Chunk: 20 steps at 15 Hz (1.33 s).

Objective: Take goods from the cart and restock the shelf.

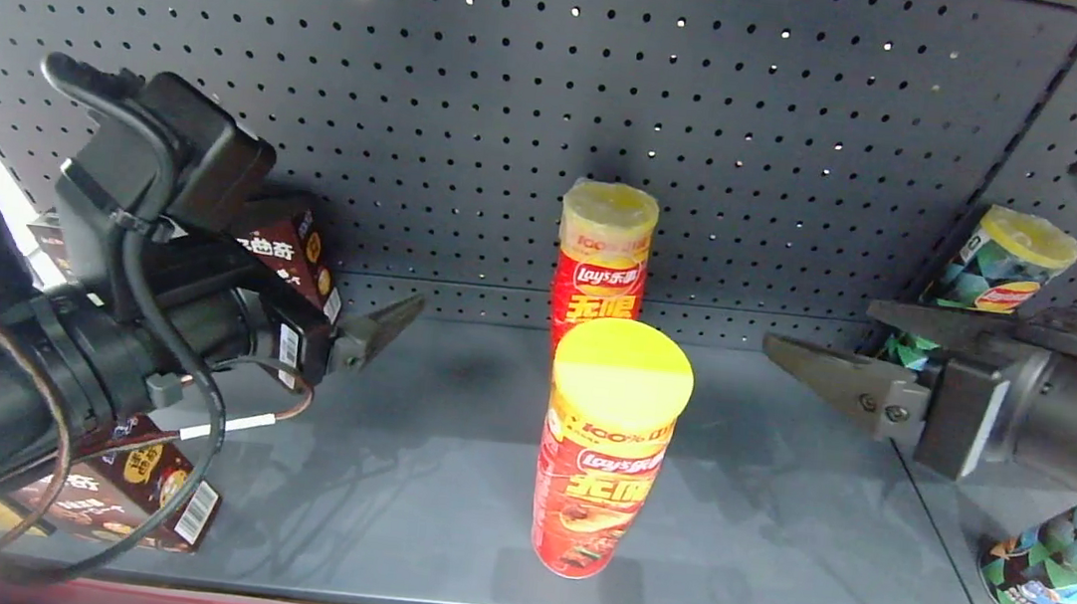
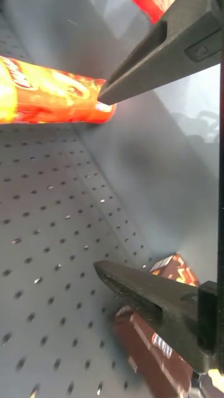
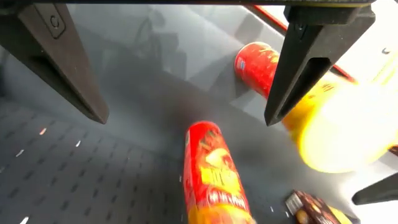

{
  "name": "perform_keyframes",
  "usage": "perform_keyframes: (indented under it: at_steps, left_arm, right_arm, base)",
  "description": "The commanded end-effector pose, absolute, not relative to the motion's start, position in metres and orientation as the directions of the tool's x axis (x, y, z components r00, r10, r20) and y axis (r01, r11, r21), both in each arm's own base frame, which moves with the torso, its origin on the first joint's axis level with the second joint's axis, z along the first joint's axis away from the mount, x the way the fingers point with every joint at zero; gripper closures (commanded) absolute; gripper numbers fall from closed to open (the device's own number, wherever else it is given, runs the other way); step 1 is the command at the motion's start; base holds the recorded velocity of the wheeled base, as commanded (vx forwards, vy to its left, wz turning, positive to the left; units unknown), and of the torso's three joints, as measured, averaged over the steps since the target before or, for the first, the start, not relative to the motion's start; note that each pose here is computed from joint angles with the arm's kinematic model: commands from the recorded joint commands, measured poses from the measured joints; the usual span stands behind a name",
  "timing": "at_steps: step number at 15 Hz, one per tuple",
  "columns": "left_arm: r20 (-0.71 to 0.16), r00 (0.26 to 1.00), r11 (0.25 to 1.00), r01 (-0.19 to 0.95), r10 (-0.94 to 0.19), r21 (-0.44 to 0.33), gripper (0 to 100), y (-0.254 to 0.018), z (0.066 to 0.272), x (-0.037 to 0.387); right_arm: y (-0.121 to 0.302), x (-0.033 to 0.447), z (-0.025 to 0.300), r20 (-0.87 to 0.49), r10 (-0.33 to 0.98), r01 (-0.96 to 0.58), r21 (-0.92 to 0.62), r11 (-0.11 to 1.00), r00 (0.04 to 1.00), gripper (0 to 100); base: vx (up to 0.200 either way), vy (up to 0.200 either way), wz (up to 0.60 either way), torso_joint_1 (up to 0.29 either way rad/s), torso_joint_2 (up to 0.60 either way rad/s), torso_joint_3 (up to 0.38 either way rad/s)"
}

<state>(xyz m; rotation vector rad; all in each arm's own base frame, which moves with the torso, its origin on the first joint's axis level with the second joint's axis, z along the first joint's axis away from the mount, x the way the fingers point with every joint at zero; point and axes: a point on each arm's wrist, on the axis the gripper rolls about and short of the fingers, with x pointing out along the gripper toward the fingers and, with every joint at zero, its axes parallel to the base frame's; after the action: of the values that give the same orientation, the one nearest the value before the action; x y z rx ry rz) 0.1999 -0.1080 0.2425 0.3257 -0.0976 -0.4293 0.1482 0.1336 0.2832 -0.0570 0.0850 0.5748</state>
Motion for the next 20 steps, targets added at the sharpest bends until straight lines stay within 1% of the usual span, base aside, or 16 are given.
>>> perform_keyframes:
  at_steps: [1,4,6,8,12,13,14,16,17,18,20]
  left_arm:
    - [0.08,0.899,0.864,0.387,-0.432,0.322,0,-0.101,0.253,0.183]
    - [0.089,0.876,0.847,0.427,-0.475,0.318,0,-0.098,0.248,0.155]
    - [0.116,0.874,0.852,0.418,-0.472,0.315,0,-0.086,0.247,0.136]
    - [0.176,0.871,0.866,0.394,-0.459,0.307,0,-0.068,0.248,0.109]
    - [0.276,0.854,0.885,0.362,-0.441,0.294,0,-0.037,0.235,0.062]
    - [0.272,0.856,0.885,0.36,-0.439,0.295,0,-0.031,0.232,0.052]
    - [0.248,0.858,0.878,0.372,-0.449,0.301,0,-0.025,0.227,0.042]
    - [0.202,0.864,0.867,0.391,-0.462,0.31,0,-0.009,0.212,0.018]
    - [0.192,0.856,0.856,0.41,-0.48,0.314,0,-0.001,0.203,0.004]
    - [0.195,0.85,0.852,0.418,-0.489,0.316,0,0.003,0.199,-0.003]
    - [0.175,0.836,0.831,0.448,-0.52,0.329,0,0.014,0.174,-0.022]
  right_arm:
    - [0.101,0.111,0.286,-0.011,0.549,-0.549,-0.056,0.834,0.836,0]
    - [0.077,0.086,0.277,0.033,0.546,-0.545,-0.047,0.837,0.837,0]
    - [0.061,0.07,0.277,0.081,0.54,-0.539,-0.04,0.841,0.837,0]
    - [0.042,0.051,0.272,0.137,0.536,-0.538,-0.029,0.843,0.833,0]
    - [0.016,0.023,0.231,0.159,0.54,-0.544,-0.026,0.839,0.826,0]
    - [0.012,0.019,0.221,0.161,0.541,-0.545,-0.026,0.838,0.825,0]
    - [0.009,0.015,0.212,0.161,0.543,-0.546,-0.026,0.837,0.824,0]
    - [0.003,0.009,0.196,0.166,0.551,-0.555,-0.027,0.832,0.818,0]
    - [-0.001,0.005,0.188,0.175,0.555,-0.56,-0.026,0.828,0.813,0]
    - [-0.003,0.003,0.183,0.179,0.554,-0.56,-0.025,0.828,0.813,0]
    - [-0.006,-0.001,0.163,0.169,0.557,-0.561,-0.027,0.827,0.813,0]
  base:
    - [0.0,0.0,0.0,0.0,0.0,0.0]
    - [0.0,0.0,0.0,0.0,0.0,0.0]
    - [0.0,0.0,0.0,0.0,0.0,0.0]
    - [0.0,0.0,0.0,0.0,0.0,0.0]
    - [0.0,0.0,0.0,0.0,0.0,0.0]
    - [0.0,0.0,0.0,0.0,0.0,0.0]
    - [0.0,0.0,0.0,0.0,0.0,0.0]
    - [0.0,0.0,0.0,0.0,0.0,0.0]
    - [0.0,0.0,0.0,0.0,0.0,0.0]
    - [0.0,0.0,0.0,0.0,0.0,0.0]
    - [0.0,0.0,0.0,0.0,0.0,0.0]
